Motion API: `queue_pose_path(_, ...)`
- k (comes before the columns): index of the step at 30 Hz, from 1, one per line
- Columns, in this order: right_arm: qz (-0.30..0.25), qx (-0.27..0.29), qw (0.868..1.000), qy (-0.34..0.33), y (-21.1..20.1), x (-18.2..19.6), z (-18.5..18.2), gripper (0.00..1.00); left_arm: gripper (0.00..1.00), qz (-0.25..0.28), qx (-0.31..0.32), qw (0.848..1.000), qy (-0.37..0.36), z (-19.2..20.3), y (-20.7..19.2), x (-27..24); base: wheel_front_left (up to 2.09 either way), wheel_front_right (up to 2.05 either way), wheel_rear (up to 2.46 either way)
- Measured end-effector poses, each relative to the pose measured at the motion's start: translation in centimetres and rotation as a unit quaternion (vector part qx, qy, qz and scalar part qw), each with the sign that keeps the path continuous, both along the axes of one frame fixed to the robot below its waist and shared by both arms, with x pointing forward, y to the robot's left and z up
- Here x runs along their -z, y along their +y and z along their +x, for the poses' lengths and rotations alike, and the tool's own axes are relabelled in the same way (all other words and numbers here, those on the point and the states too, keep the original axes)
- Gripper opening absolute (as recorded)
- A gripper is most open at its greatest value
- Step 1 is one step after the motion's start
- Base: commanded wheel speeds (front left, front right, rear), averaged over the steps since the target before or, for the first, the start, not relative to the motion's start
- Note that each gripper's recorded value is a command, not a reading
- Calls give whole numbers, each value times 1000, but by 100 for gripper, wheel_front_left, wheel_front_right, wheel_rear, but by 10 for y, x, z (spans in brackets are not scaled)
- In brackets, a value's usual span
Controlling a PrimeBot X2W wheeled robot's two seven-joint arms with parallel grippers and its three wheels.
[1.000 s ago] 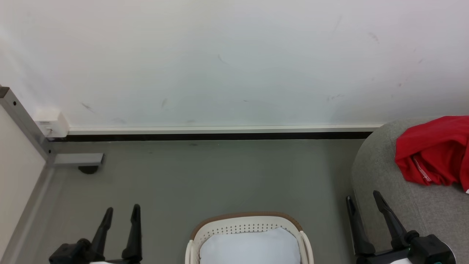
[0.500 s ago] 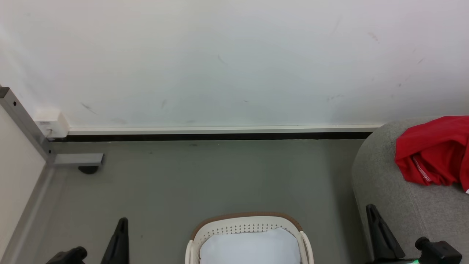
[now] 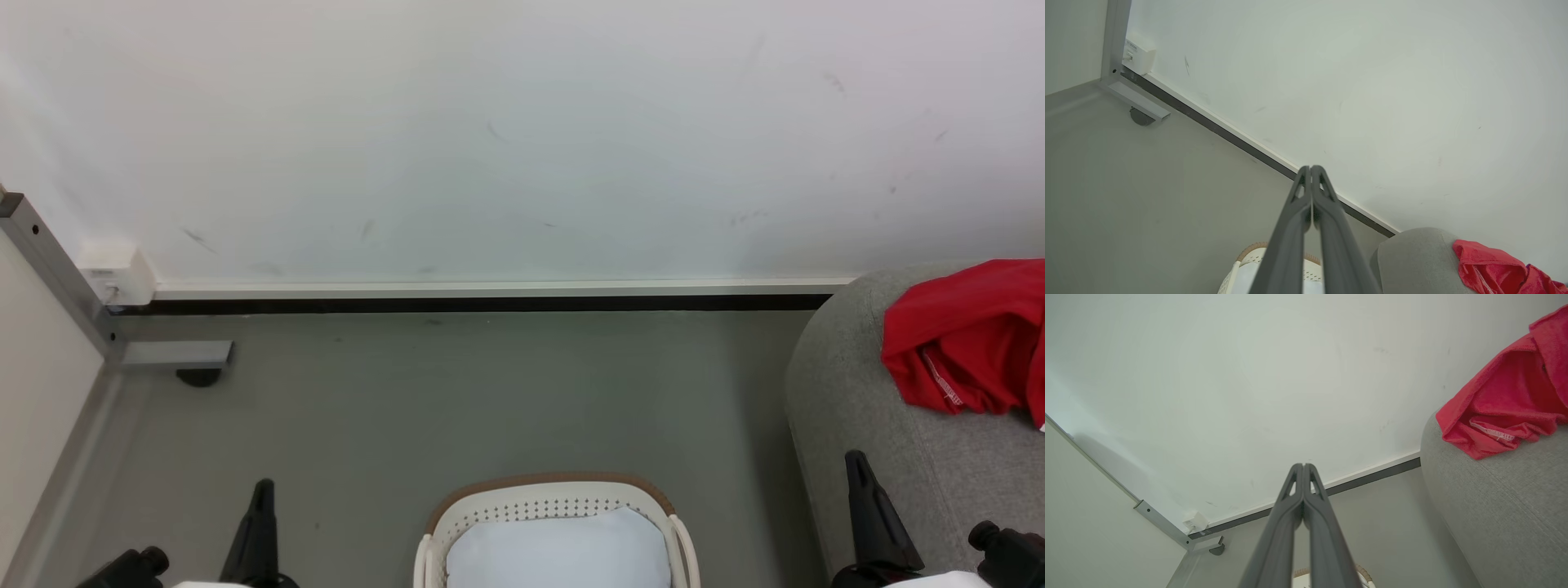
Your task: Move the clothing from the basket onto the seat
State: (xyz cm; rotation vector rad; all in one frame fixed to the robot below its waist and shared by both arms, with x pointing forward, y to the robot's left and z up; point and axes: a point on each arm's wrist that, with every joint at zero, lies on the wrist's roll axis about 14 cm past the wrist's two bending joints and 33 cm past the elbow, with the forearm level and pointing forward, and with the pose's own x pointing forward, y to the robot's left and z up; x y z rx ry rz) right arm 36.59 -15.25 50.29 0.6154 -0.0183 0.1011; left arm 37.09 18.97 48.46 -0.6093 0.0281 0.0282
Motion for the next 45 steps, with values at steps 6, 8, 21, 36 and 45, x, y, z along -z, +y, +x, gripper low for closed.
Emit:
queue_pose_path(6, 39, 5, 999, 7, -5, -1, 3, 0, 0, -45, -6, 999, 1, 2, 2, -2, 0, 0, 0)
queue_pose_path(8, 45, 7, 999, 8, -7, 0, 3, 0, 0, -51, -7, 999, 2, 2, 2, -2, 0, 0, 0)
queue_pose_path(21, 127, 18, 991, 22, -17, 1, 7, 0, 0, -133, -15, 991, 6, 5, 6, -4, 0, 0, 0)
queue_pose_path(36, 214, 25, 976, 35, -25, 2, 10, 0, 0, -217, -17, 976, 6, 9, 7, -7, 0, 0, 0)
queue_pose_path(45, 257, 28, 965, 37, -30, 0, 13, 0, 0, -263, -18, 965, 5, 10, 8, -9, 0, 0, 0)
